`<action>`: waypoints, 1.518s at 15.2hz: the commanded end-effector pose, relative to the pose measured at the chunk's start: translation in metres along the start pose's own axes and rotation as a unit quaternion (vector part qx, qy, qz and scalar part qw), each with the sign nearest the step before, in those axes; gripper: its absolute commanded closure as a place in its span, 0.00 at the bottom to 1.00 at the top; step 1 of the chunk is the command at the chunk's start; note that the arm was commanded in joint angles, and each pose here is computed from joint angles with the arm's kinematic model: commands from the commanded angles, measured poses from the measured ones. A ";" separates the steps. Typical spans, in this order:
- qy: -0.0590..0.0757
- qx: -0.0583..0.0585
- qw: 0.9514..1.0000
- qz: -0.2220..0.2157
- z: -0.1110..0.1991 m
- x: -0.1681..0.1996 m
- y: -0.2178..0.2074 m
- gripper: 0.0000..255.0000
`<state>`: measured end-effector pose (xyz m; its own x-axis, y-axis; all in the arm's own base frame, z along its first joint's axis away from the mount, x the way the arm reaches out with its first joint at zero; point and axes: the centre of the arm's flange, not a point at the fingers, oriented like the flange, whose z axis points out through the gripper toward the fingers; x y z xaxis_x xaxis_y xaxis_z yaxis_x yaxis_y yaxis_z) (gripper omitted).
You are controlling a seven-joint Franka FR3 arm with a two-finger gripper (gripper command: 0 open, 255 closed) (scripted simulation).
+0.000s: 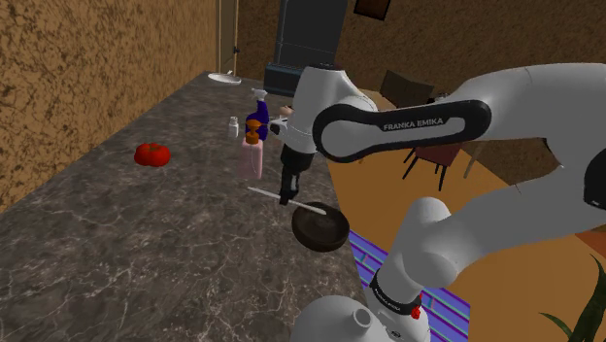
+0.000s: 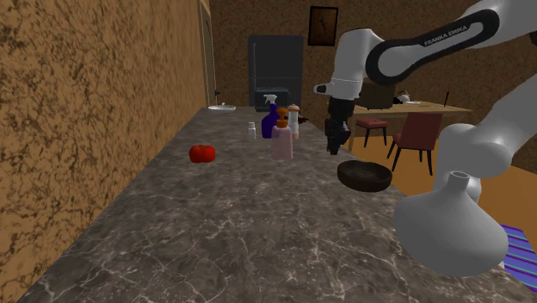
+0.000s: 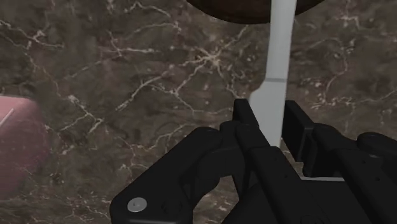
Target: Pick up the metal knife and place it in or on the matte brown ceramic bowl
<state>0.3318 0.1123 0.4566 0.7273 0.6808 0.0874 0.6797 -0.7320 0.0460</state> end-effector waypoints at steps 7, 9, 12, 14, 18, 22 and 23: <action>0.000 0.001 1.000 0.000 -0.012 -0.107 0.007 1.00; 0.000 0.001 1.000 0.000 -0.008 -0.119 0.008 1.00; 0.000 0.001 1.000 0.000 0.008 -0.121 0.007 1.00; 0.000 0.001 1.000 0.000 0.018 -0.122 0.006 1.00; 0.000 0.001 1.000 0.000 0.039 -0.123 0.006 1.00; 0.000 0.001 1.000 0.000 0.063 -0.126 0.004 1.00; 0.000 0.001 1.000 0.000 0.063 -0.126 0.004 1.00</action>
<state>0.2502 0.0254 0.3874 0.7268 0.6811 0.0882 0.6802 -0.7316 0.0449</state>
